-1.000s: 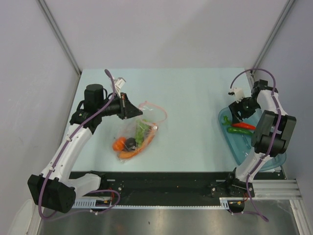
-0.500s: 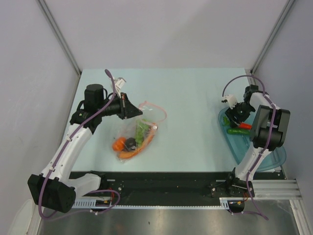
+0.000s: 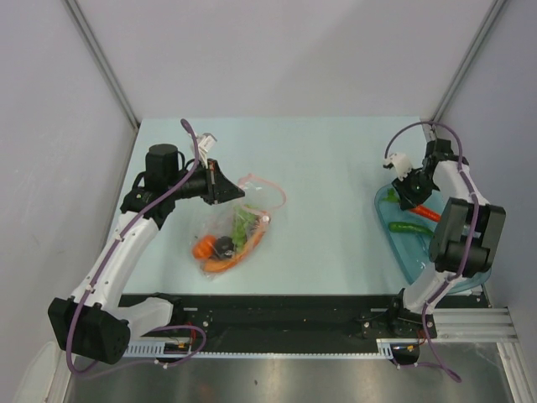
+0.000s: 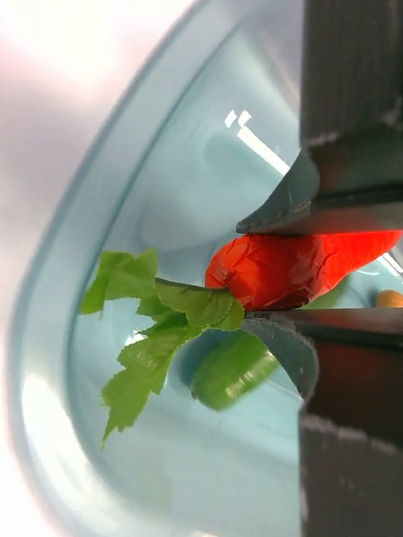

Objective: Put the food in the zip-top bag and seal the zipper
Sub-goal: Pick up the fake vegetable from the bin.

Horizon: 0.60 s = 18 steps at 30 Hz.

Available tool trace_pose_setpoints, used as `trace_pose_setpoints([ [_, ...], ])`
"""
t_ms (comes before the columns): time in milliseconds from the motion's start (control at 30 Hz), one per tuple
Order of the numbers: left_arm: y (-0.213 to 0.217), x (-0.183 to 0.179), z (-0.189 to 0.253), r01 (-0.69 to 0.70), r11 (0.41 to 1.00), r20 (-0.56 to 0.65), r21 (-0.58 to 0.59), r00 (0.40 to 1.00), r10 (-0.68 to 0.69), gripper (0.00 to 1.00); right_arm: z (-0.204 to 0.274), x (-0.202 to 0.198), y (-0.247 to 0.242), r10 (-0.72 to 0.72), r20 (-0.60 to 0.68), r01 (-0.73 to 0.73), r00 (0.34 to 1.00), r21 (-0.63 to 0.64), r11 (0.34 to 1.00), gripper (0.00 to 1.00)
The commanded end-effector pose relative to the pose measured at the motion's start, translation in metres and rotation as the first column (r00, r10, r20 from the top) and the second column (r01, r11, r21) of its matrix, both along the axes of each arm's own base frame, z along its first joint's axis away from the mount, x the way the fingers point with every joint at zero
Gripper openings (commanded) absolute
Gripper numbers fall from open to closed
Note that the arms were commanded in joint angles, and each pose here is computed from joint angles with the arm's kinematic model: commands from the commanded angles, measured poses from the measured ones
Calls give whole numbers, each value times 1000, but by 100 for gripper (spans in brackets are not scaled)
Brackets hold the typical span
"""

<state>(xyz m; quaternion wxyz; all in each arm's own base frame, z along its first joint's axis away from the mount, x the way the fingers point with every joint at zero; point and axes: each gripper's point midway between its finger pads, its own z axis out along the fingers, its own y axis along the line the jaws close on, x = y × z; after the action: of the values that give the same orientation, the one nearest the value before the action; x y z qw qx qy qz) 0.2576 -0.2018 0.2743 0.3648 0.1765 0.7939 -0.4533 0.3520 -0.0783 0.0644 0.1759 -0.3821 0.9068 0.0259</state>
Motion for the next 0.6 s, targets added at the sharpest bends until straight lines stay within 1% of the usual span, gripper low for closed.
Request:
trace_pose_setpoints([
  [0,1,-2,11,11,1000,58,-9,998,-10,0,85,16,27,-67,250,47,966,85,995,0],
  [33,1,-3,12,11,1000,58,-12,998,-11,0,99,18,35,-134,275,96,952,149,984,0],
  [67,1,-3,11,11,1000,58,-13,998,-10,0,129,23,42,-153,356,90,922,189,978,0],
  [133,1,-3,11,10,1000,53,-18,999,-9,0,159,31,64,-191,419,65,888,297,953,0],
  [167,0,-3,10,10,1000,49,-20,999,-9,0,172,31,83,-229,413,70,881,364,929,0],
  [233,0,-3,11,10,1000,46,-23,999,-9,0,207,36,108,-250,464,20,850,445,895,0],
  [267,0,-2,13,10,1000,51,-24,999,-9,0,216,36,133,-288,430,24,856,523,852,0],
  [300,0,-1,13,10,1000,51,-25,999,-9,0,231,37,146,-309,435,9,846,568,823,0],
  [333,-1,-1,14,10,1000,48,-28,999,-8,0,250,47,159,-329,474,-34,817,608,793,0],
  [367,-1,0,14,9,1000,49,-29,999,-8,0,261,47,183,-399,394,2,828,709,705,0],
  [400,-1,0,16,10,999,50,-32,999,-8,0,272,50,196,-426,383,-2,820,746,666,0],
  [433,-1,0,15,8,999,45,-31,999,-7,0,289,60,207,-471,380,-17,796,792,610,0],
  [467,-1,1,14,7,1000,43,-30,999,-5,0,297,62,218,-490,360,-22,794,822,569,0],
  [500,-1,0,15,8,1000,43,-30,999,-7,0,304,58,243,-503,281,-2,817,874,486,0],
  [533,-1,0,15,5,1000,46,-30,999,-4,0,314,64,255,-512,275,-27,814,898,440,0],
  [567,0,-1,14,4,1000,45,-29,999,-3,1,318,63,268,-506,250,-31,825,915,401,0],
])
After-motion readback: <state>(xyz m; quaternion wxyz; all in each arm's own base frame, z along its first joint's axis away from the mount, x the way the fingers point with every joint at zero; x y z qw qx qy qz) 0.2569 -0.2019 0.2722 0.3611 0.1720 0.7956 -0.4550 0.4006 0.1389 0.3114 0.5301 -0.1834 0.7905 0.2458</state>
